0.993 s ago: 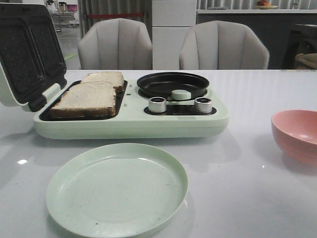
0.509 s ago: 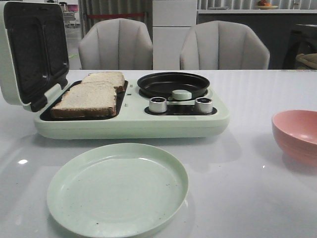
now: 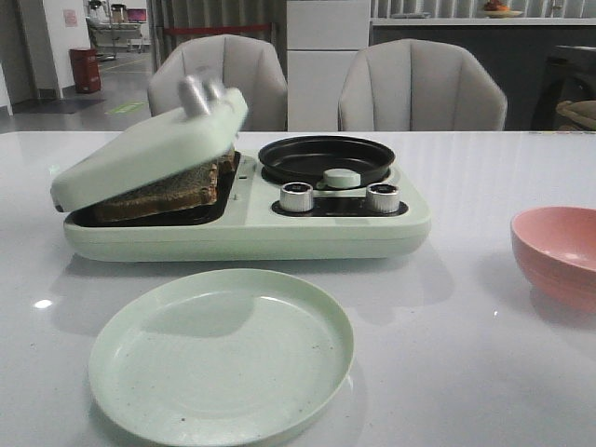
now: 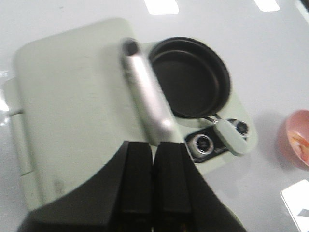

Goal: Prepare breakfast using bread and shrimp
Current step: 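Grasp the sandwich maker lid handle with the left gripper and close it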

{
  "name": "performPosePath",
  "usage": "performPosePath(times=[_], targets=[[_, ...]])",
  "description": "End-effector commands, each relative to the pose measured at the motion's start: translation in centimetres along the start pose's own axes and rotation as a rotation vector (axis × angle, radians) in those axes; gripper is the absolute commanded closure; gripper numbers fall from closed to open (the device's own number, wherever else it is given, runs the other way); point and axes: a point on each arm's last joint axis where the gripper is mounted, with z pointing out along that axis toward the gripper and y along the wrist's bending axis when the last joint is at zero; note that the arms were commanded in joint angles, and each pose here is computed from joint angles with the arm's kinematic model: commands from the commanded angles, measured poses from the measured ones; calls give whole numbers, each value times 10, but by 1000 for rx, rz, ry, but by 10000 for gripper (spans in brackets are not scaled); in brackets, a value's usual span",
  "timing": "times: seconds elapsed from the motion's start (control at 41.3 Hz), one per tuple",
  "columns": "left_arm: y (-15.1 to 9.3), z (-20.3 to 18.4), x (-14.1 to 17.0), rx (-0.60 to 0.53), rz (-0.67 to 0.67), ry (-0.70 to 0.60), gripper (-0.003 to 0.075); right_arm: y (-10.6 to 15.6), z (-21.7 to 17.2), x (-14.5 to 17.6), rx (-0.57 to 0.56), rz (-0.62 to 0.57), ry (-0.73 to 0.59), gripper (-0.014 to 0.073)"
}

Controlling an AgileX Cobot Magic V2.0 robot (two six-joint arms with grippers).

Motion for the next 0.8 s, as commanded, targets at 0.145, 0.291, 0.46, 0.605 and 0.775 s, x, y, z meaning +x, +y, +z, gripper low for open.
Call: performPosePath(times=[0.145, 0.291, 0.46, 0.605, 0.775], targets=[[-85, -37, 20, 152, 183, -104, 619, 0, -6, -14, -4, 1, -105, 36], [-122, -38, 51, 242, 281, -68, 619, 0, -6, -14, -4, 1, -105, 36], [-154, -38, 93, 322, 428, 3, 617, 0, -6, -14, -4, 1, -105, 36], [-157, -40, 121, 226, 433, 55, 617, 0, -6, -14, -4, 1, -105, 36], [-135, -52, 137, 3, 393, 6, 617, 0, -6, -14, -4, 1, -105, 36]])
